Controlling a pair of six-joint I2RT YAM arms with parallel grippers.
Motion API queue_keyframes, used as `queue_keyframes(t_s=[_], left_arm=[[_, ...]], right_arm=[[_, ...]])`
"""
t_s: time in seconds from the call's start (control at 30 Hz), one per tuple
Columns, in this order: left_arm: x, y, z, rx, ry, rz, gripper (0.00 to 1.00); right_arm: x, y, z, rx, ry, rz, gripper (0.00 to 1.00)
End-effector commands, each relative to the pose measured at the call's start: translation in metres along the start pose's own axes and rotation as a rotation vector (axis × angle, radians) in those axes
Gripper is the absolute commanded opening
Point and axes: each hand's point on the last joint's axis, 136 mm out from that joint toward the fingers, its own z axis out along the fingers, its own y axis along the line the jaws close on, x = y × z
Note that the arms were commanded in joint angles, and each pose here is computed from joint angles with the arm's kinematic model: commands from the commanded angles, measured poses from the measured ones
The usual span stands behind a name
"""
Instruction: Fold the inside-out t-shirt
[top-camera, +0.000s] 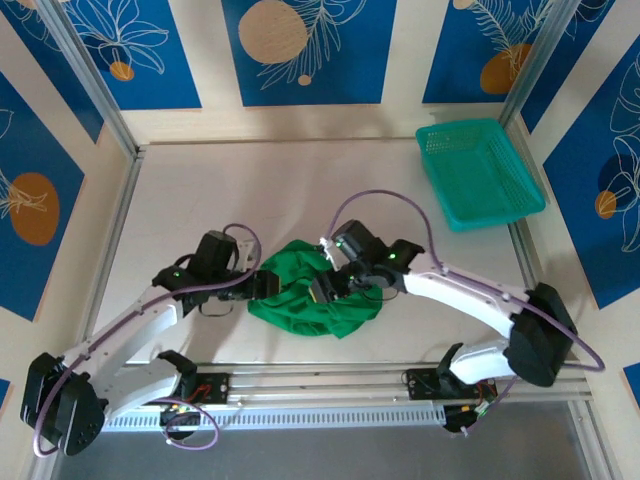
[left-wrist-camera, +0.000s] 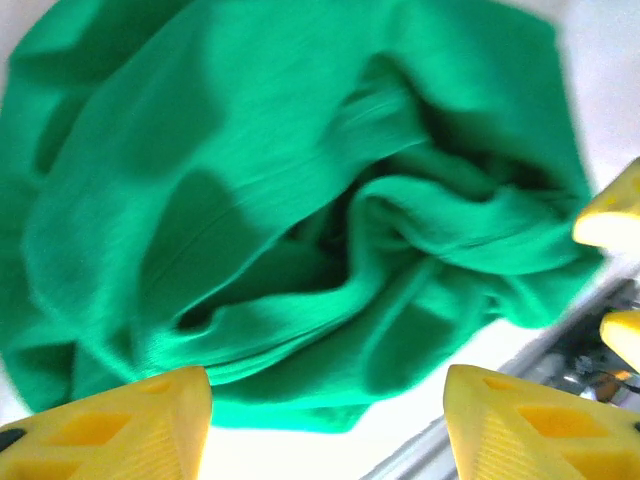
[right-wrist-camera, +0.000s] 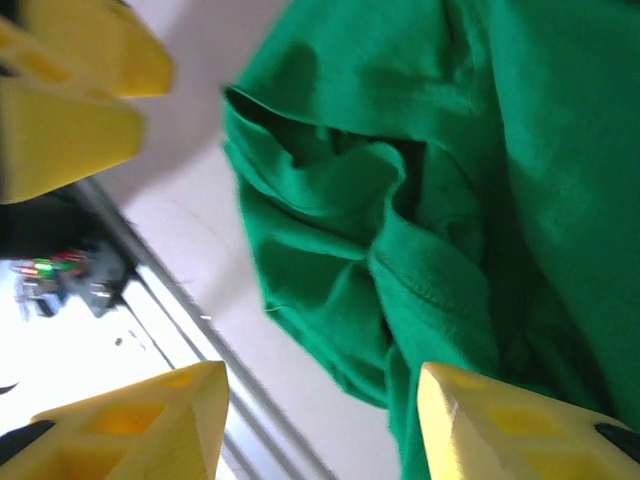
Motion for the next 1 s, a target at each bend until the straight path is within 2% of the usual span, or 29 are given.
queue_keyframes(t_s=[0.0, 0.03, 0.07, 0.1, 0.13, 0.17, 0.2, 0.3, 0.43, 0.5, 0.53, 0.57, 0.6, 0.63, 0.67, 0.73, 0.77, 0.8, 0.83, 0.9, 0.97], left_arm=[[-0.002, 0.028, 0.011, -0.135, -0.01, -0.003, 0.63], [-0.002, 0.029, 0.016, -0.135, 0.0, 0.002, 0.58], [-0.003, 0.027, 0.021, -0.118, 0.01, 0.014, 0.45], [-0.004, 0.024, 0.027, -0.093, 0.02, 0.034, 0.27], [-0.005, 0.023, 0.03, -0.093, 0.032, 0.056, 0.13], [-0.008, 0.023, 0.029, -0.107, 0.038, 0.081, 0.04], [-0.013, 0.024, 0.027, -0.134, 0.042, 0.105, 0.0], [-0.032, 0.008, 0.006, -0.138, 0.009, 0.174, 0.0], [-0.066, -0.041, -0.057, -0.063, -0.161, 0.277, 0.0], [-0.071, -0.045, -0.082, -0.08, -0.244, 0.291, 0.0], [-0.07, -0.044, -0.087, -0.082, -0.268, 0.29, 0.0], [-0.066, -0.045, -0.087, -0.065, -0.268, 0.289, 0.0], [-0.06, -0.049, -0.082, -0.023, -0.25, 0.286, 0.0], [-0.052, -0.052, -0.075, 0.027, -0.219, 0.274, 0.0], [-0.046, -0.054, -0.069, 0.061, -0.191, 0.261, 0.0], [-0.032, -0.043, -0.056, 0.061, -0.146, 0.206, 0.0], [-0.029, -0.034, -0.051, 0.032, -0.143, 0.184, 0.1], [-0.026, -0.023, -0.045, 0.0, -0.137, 0.161, 0.29], [-0.023, -0.016, -0.037, -0.014, -0.126, 0.145, 0.41], [-0.016, -0.014, -0.019, 0.01, -0.075, 0.118, 0.5], [-0.01, -0.008, -0.002, 0.001, -0.035, 0.085, 0.52]], right_arm=[[-0.009, -0.029, 0.01, 0.159, -0.034, -0.006, 0.49], [-0.012, -0.031, 0.01, 0.18, -0.038, -0.011, 0.4], [-0.016, -0.031, 0.007, 0.192, -0.05, -0.017, 0.26], [-0.022, -0.028, 0.001, 0.187, -0.067, -0.026, 0.12], [-0.029, -0.023, -0.007, 0.17, -0.09, -0.038, 0.03], [-0.035, -0.019, -0.017, 0.155, -0.12, -0.044, 0.0], [-0.042, -0.014, -0.03, 0.133, -0.159, -0.047, 0.0], [-0.059, -0.003, -0.076, 0.037, -0.272, -0.039, 0.0], [-0.063, -0.004, -0.137, -0.006, -0.427, -0.023, 0.0], [-0.052, -0.007, -0.141, -0.034, -0.433, -0.031, 0.0], [-0.042, -0.004, -0.133, -0.083, -0.393, -0.045, 0.03], [-0.034, -0.003, -0.121, -0.115, -0.345, -0.042, 0.25], [-0.025, -0.002, -0.105, -0.135, -0.286, -0.014, 0.54], [-0.019, -0.001, -0.088, -0.14, -0.237, 0.02, 0.66], [-0.015, 0.001, -0.074, -0.145, -0.202, 0.035, 0.7], [-0.012, 0.007, -0.046, -0.096, -0.152, 0.037, 0.71], [-0.013, 0.005, -0.036, -0.049, -0.144, 0.035, 0.71], [-0.017, 0.002, -0.027, 0.004, -0.136, 0.031, 0.71], [-0.021, -0.004, -0.019, 0.059, -0.132, 0.038, 0.71], [-0.026, -0.017, -0.004, 0.138, -0.122, 0.045, 0.67], [-0.03, -0.024, 0.007, 0.179, -0.108, 0.038, 0.62]])
